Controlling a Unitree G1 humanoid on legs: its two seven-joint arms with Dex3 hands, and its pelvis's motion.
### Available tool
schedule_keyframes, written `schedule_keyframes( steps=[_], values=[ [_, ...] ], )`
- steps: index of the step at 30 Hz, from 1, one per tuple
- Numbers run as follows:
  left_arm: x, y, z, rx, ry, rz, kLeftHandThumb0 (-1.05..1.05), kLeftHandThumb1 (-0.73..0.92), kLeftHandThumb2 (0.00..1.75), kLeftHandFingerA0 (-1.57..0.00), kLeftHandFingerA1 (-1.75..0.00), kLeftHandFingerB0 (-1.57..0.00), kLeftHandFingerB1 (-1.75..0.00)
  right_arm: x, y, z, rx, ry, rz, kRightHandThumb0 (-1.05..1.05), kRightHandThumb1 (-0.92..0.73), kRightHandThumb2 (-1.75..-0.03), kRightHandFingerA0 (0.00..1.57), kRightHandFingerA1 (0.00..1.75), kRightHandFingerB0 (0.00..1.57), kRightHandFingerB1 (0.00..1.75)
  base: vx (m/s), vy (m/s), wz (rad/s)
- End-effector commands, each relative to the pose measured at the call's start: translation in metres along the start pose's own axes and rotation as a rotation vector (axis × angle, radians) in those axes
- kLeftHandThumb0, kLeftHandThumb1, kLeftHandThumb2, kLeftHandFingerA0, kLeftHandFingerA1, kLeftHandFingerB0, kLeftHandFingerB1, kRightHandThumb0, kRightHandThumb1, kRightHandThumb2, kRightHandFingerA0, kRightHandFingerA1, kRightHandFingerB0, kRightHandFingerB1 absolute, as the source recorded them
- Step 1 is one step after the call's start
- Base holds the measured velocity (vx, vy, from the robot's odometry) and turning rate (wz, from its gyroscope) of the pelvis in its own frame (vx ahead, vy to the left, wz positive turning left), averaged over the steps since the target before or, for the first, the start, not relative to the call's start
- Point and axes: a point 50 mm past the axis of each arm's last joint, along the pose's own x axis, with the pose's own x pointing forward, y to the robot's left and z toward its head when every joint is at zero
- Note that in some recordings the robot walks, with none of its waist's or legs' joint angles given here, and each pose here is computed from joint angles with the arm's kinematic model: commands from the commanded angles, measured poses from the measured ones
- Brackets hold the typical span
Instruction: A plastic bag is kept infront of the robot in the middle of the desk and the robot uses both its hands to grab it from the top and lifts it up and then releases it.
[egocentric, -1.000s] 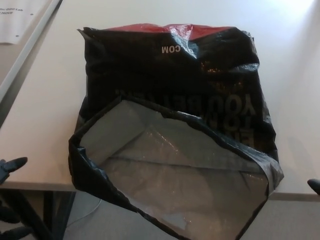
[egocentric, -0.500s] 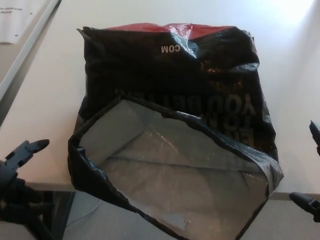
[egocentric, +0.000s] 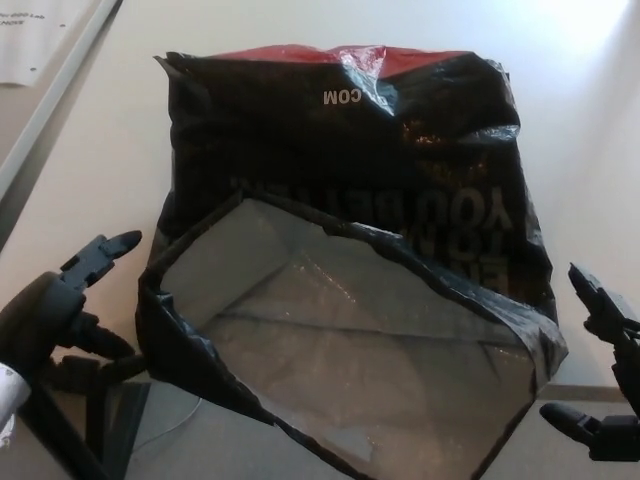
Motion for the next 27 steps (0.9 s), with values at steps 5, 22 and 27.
schedule_keyframes(
  steps=[5, 22, 27],
  values=[
    [0.003, -0.026, -0.007, -0.036, 0.042, -0.070, -0.57, 0.50, 0.57, -0.05, -0.29, -0.03, -0.31, 0.010, 0.008, 0.007, 0.001, -0.026, 0.031, -0.65, -0.45, -0.73, 0.35, 0.67, 0.00, 0.07, 0.00, 0.000, 0.00],
    [-0.034, -0.069, -0.019, -0.225, 0.147, -0.230, -0.52, 0.54, 0.58, -0.77, -0.61, -0.83, -0.45, 0.004, 0.020, 0.009, 0.065, -0.017, 0.082, -0.47, -0.54, -0.59, 0.23, 0.45, 0.07, 0.27, 0.00, 0.000, 0.00],
    [-0.041, -0.073, -0.015, -0.294, 0.178, -0.289, -0.47, 0.76, 0.61, -0.96, -1.75, -0.63, -1.75, 0.006, 0.019, 0.007, 0.153, -0.012, 0.050, -0.33, -0.59, -0.57, 0.49, 0.68, 0.54, 0.54, 0.00, 0.000, 0.01]
  ],
)
